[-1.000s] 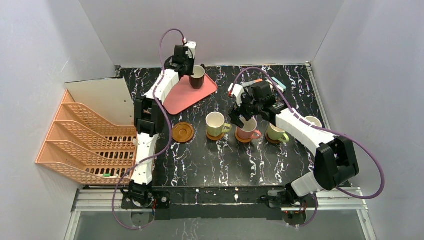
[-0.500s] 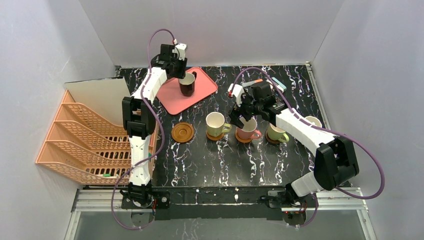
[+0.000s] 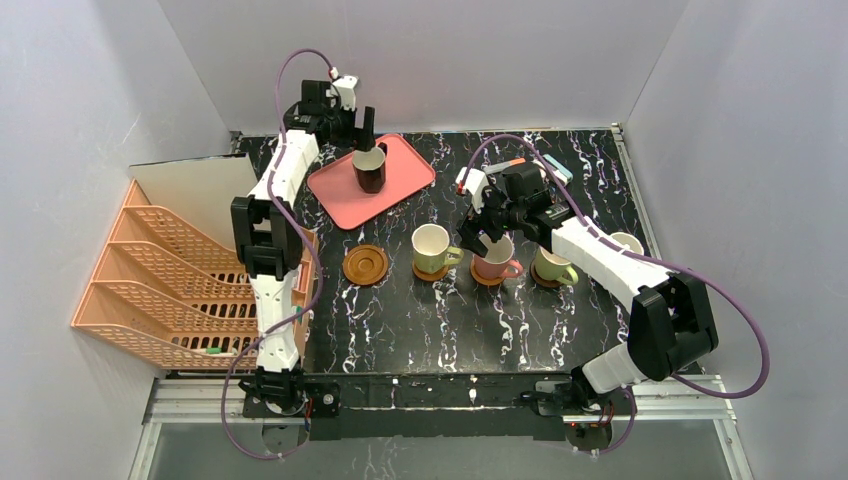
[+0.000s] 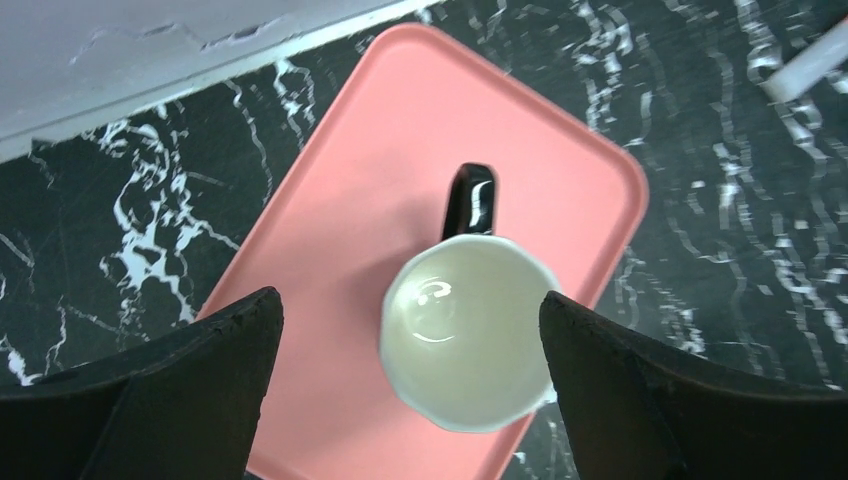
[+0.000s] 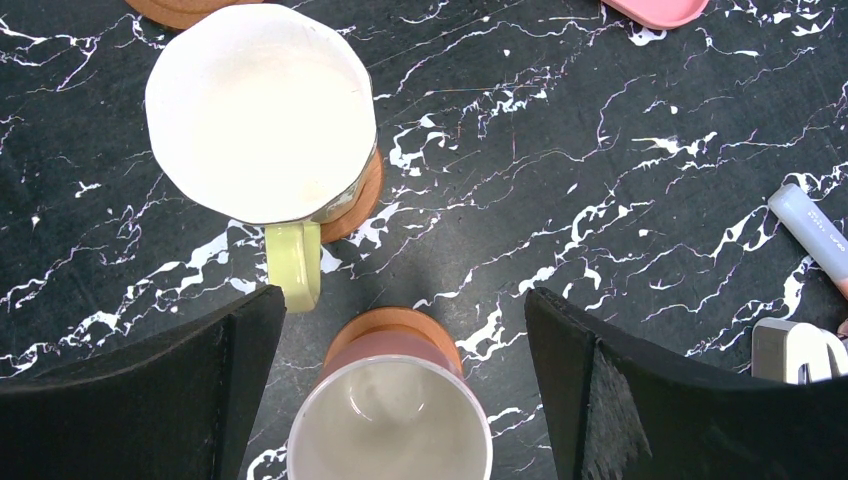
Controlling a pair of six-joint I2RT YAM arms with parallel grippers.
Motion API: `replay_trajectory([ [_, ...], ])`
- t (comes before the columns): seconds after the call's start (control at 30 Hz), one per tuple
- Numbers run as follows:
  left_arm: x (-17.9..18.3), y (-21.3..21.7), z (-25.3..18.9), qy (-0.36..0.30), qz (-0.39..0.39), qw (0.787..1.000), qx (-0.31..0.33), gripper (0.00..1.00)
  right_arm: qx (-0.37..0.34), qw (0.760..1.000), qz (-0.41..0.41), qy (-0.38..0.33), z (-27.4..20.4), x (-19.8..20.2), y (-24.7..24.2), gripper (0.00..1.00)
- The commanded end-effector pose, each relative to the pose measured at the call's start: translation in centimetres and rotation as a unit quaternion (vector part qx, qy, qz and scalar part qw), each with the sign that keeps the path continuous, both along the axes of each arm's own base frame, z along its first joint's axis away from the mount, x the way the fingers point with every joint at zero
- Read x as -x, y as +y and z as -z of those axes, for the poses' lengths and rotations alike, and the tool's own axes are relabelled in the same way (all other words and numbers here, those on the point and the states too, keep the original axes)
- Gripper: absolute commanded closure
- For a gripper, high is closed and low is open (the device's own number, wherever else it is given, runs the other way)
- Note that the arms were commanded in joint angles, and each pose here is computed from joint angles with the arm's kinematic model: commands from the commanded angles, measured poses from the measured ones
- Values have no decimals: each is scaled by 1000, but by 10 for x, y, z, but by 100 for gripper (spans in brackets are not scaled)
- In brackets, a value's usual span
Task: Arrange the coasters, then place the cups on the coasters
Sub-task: Move the cup to the tray, then pick up the cup from the tray.
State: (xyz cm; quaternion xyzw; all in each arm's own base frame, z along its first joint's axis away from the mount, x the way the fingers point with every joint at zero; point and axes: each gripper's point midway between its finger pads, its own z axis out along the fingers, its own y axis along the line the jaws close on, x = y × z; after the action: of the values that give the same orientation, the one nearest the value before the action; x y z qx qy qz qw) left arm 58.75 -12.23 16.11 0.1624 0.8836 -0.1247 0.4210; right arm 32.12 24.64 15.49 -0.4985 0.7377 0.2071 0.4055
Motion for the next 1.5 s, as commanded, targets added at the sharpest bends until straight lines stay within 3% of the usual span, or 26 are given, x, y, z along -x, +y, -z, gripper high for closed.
replay_trajectory([
  [0.0, 14, -25, -86, -62, 45, 995, 70, 2, -13, 1000, -6, -15, -11, 0, 2, 1],
  [0.8, 30, -35, -4, -2, 50, 998, -40, 2, -16, 1000, -10, -18, -14, 2, 2, 1],
  [1.47, 29, -25, 21, 7, 44, 996, -73, 2, -15, 1000, -12, -16, -12, 3, 3, 1],
])
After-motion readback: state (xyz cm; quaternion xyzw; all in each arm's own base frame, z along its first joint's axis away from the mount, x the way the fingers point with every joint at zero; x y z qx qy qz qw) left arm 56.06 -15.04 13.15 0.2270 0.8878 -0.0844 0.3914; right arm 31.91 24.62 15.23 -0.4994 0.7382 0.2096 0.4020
